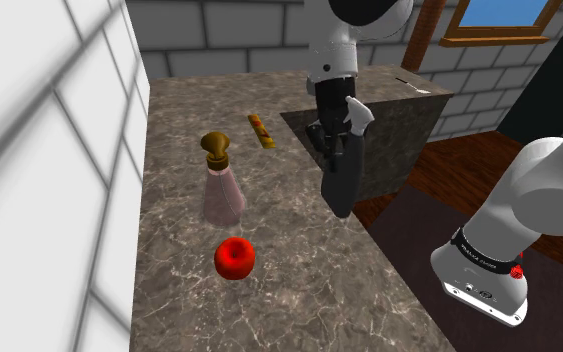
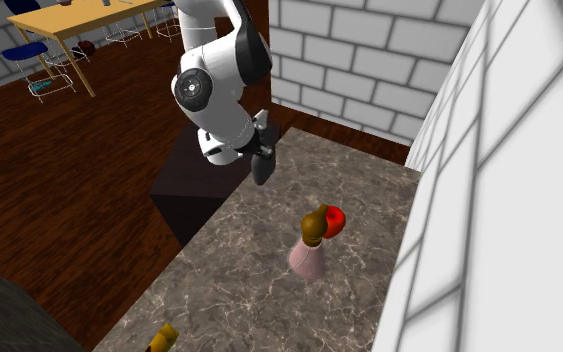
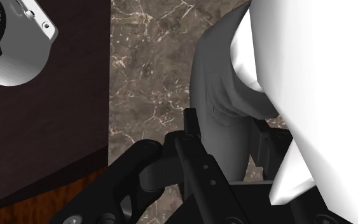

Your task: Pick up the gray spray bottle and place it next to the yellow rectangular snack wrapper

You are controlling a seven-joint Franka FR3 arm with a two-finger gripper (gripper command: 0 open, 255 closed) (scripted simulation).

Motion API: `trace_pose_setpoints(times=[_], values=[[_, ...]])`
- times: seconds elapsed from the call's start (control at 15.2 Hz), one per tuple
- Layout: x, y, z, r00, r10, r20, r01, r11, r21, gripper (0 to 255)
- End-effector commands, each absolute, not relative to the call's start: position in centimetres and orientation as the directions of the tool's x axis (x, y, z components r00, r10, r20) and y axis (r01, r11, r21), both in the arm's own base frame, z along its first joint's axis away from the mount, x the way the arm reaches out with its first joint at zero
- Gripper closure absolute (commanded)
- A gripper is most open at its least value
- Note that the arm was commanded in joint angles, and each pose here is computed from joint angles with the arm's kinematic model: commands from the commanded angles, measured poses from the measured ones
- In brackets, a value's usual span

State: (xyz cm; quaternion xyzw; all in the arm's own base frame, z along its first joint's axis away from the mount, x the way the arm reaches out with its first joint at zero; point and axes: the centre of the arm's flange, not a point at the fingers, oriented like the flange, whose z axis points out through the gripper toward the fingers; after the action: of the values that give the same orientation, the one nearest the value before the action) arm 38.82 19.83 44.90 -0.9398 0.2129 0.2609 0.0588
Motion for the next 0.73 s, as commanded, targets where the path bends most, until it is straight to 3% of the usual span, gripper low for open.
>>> trace_pose_setpoints(times=[0.0,0.66], values=[[38.8,19.8,45.9,0.773,-0.369,-0.516,-0.431,-0.903,0.001,255],[38.8,19.8,51.2,0.773,-0.369,-0.516,-0.431,-0.903,0.001,255]])
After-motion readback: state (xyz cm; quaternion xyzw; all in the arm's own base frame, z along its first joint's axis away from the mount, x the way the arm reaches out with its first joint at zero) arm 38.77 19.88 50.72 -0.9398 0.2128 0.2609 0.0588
